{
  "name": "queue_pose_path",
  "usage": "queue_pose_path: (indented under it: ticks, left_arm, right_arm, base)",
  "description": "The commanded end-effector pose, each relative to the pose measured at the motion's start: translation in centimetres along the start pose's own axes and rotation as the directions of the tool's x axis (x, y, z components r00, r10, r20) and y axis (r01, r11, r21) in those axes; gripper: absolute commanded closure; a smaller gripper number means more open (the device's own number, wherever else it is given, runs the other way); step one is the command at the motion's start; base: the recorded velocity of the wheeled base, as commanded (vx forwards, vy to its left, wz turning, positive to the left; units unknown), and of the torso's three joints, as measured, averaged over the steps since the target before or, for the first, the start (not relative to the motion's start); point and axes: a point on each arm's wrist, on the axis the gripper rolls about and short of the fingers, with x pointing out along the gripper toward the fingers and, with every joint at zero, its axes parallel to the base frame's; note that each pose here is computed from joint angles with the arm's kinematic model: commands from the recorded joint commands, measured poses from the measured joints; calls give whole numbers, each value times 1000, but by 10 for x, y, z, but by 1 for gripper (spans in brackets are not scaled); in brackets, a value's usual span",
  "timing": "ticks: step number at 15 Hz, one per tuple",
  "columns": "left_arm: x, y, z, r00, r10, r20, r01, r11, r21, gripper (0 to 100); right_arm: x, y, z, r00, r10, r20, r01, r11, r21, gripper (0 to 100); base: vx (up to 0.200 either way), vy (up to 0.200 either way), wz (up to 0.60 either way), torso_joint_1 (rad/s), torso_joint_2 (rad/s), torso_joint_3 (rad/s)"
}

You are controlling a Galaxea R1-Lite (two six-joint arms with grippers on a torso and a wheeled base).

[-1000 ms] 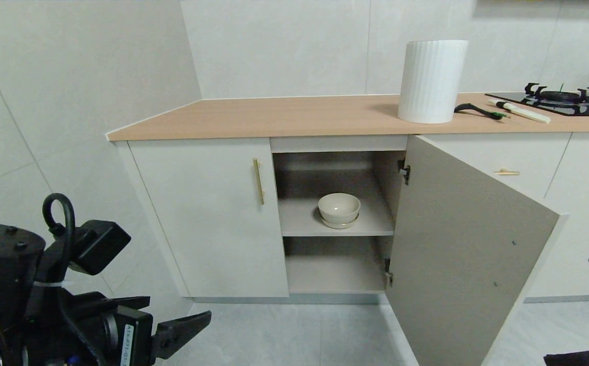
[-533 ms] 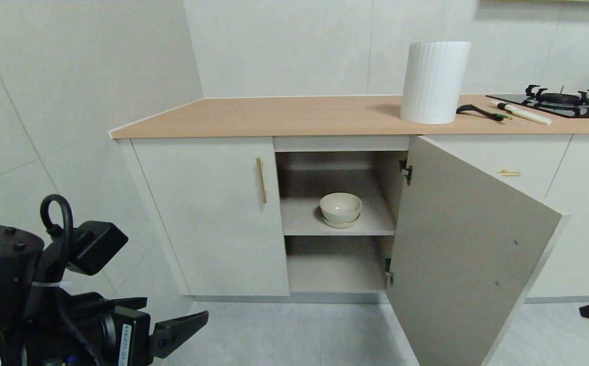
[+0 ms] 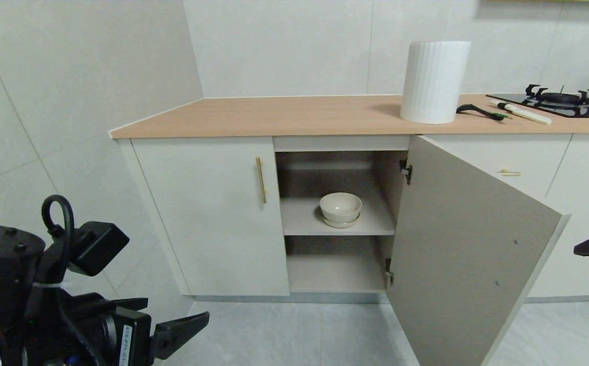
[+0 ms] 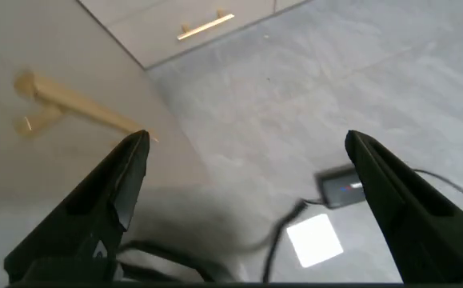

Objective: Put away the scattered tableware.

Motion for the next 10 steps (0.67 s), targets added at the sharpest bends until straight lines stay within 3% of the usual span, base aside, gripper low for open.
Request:
queue_pose_path:
  ticks: [1, 10]
  left_arm:
    - [0, 0, 0, 1000, 0, -1, 0, 1000, 0, 0]
    - [0, 0, 0, 1000, 0, -1, 0, 1000, 1, 0]
  right_arm:
    - [26, 6, 2, 999, -4, -36, 6, 999, 37, 0]
    - [22, 37, -13, 992, 112, -56, -110, 993, 37, 0]
  base:
    - [0, 0, 0, 0, 0, 0]
    - [0, 0, 0, 0, 0, 0]
